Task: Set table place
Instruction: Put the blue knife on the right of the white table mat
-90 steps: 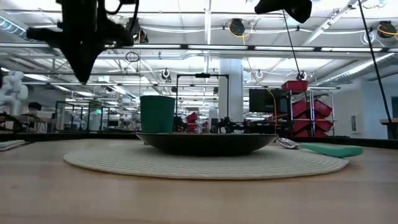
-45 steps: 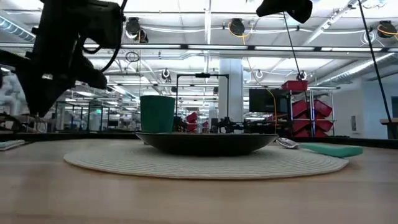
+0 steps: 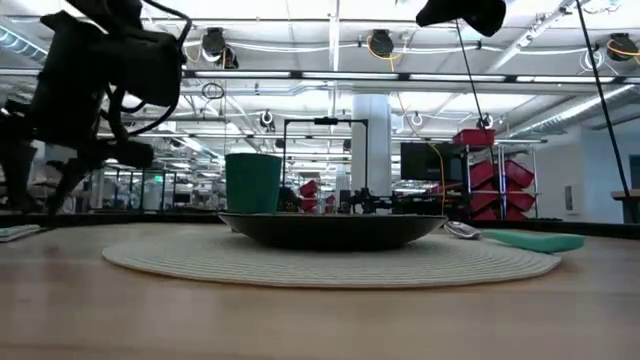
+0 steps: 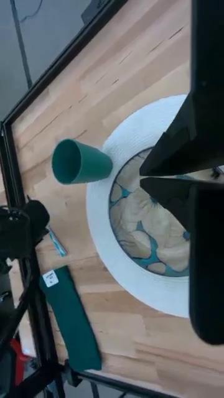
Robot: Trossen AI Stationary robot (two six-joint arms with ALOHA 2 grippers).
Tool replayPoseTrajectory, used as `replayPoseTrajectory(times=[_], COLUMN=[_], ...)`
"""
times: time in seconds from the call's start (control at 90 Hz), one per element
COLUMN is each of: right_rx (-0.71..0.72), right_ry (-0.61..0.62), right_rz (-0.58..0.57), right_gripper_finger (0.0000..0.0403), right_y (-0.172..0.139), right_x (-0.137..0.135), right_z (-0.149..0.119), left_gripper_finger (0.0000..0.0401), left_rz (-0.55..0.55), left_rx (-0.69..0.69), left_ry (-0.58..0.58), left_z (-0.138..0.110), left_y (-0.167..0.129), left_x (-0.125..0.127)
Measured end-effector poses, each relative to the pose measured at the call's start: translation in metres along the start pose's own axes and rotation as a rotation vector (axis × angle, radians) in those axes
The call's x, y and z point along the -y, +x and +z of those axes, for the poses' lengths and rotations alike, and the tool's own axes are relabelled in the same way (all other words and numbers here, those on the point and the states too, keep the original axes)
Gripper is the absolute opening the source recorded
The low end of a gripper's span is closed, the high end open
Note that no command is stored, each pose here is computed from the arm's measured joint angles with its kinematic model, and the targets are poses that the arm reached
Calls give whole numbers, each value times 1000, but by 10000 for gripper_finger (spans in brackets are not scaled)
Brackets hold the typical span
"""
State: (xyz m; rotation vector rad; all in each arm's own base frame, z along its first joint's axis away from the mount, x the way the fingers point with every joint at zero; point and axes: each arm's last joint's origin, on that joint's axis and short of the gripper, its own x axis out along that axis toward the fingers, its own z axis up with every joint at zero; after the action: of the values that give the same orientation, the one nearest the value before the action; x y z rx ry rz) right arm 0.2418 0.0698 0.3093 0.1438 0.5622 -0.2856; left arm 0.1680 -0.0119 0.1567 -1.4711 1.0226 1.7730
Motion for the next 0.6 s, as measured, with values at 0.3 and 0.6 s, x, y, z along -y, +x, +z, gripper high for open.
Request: replayPoseTrajectory(times=[0.3,0.6], right_rx=[-9,-2], right_ry=[23,26], right_rz=[8,11], right_gripper_finger=[2,2], right_y=[1,1], right_x=[-1,-1], right_z=[-3,-3], left_gripper_finger=[117,113], left_rz=[-54,-107], left_rx=[-5,31], left_ry=[-51,-44], left_z=[7,10], left_y=[9,20], left_x=[-8,-9])
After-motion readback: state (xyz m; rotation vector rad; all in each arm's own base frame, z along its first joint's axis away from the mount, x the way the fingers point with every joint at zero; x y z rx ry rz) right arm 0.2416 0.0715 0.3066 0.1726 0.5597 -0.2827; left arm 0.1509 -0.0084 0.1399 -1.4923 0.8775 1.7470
